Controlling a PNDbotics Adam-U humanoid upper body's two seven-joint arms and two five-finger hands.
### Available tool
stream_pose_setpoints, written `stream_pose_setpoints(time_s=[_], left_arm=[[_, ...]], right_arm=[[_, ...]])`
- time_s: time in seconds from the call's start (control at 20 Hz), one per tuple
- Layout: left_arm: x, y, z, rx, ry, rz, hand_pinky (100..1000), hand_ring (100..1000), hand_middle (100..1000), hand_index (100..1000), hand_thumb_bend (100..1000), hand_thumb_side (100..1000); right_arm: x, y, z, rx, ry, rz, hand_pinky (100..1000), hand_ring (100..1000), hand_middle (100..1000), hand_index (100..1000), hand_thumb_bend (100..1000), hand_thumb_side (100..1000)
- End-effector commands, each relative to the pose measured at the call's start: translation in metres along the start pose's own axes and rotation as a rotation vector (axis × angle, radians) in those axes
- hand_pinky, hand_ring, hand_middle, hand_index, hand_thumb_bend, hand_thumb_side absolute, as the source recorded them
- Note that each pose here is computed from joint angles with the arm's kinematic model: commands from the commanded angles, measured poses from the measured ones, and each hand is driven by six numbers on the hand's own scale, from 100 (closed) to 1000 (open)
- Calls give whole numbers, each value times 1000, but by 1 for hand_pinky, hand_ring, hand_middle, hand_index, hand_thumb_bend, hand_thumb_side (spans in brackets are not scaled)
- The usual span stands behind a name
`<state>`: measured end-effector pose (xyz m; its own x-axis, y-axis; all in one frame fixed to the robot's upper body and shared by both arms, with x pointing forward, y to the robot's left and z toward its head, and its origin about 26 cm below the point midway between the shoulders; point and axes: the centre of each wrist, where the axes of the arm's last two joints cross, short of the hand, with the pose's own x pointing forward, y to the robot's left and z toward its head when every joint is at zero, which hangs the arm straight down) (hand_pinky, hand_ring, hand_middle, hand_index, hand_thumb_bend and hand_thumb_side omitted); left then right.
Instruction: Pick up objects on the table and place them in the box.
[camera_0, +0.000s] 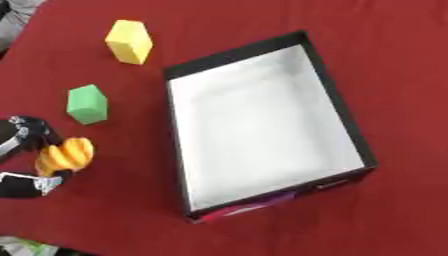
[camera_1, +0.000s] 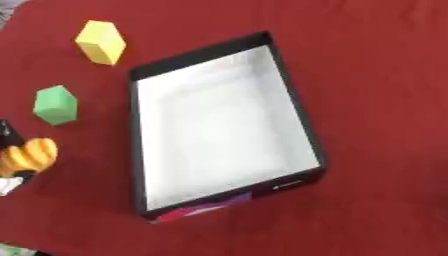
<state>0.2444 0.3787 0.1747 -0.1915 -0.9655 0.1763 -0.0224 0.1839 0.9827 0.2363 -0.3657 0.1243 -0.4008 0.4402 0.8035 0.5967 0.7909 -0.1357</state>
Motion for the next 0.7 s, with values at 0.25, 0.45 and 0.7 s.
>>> stream_pose_setpoints(time_s=[0.25,0.45,0.7], left_arm=[[6,39,-11,118,-192,-108,541,526,525,578,383,100],[20,71,-27,186,-384,-118,531,527,525,570,362,100],[61,125,-51,288,-681,-116,530,522,523,560,363,100]], right_arm=[[5,-7,-4,5,-31,29,967,1000,704,807,100,470],[5,-8,-4,0,-29,36,966,1000,705,807,100,470],[4,-9,-3,-6,-26,36,967,1000,707,808,100,473]])
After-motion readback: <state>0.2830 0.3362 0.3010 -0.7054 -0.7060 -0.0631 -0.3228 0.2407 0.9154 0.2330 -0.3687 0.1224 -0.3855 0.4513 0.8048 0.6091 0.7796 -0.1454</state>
